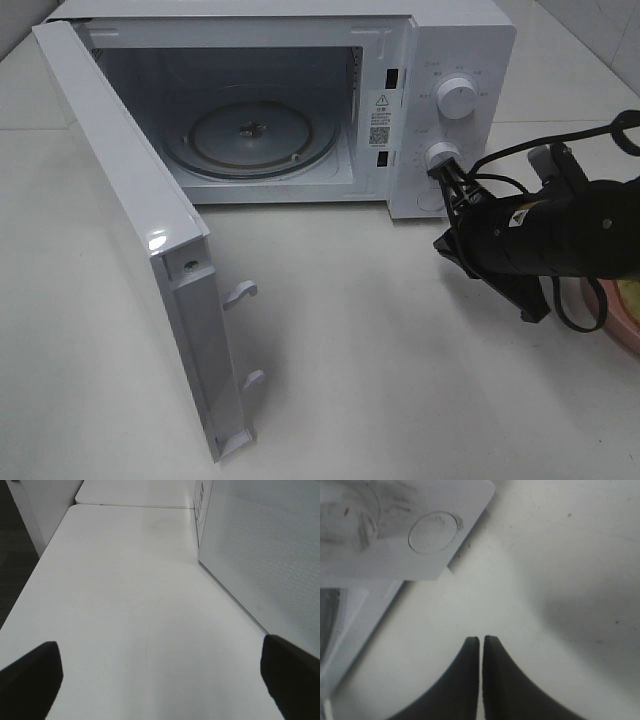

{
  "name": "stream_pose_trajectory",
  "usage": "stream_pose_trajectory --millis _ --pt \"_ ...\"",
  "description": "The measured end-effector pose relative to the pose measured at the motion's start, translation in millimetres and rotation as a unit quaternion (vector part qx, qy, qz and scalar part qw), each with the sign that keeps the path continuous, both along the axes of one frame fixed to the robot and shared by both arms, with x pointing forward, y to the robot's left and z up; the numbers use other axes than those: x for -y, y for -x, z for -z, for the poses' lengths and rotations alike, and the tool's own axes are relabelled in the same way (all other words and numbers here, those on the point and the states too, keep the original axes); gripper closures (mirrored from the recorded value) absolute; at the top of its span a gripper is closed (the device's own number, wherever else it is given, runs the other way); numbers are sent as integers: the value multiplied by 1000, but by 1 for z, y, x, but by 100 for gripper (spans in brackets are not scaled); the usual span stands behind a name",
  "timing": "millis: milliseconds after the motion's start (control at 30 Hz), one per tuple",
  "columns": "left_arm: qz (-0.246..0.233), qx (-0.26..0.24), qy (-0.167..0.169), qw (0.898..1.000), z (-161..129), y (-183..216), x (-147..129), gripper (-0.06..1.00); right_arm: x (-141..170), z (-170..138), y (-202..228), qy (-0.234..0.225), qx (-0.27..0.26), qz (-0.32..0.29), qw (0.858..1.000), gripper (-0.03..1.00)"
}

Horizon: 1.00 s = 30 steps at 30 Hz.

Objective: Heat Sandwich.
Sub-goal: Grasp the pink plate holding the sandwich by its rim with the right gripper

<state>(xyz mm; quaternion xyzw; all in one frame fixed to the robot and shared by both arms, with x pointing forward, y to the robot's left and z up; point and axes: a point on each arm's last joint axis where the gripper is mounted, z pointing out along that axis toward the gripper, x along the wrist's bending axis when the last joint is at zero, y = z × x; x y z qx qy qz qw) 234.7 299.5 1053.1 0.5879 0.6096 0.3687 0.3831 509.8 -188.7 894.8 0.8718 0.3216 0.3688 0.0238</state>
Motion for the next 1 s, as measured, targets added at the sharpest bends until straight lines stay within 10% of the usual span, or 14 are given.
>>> stream_pose_trajectory --millis 433,1000 --pt "0 0 0 1000 0 0 0 -5 -1 -24 25 162 -33 -264 950 86" --pt "0 0 0 1000 0 0 0 -5 8 -51 32 307 -154 -499 796 82"
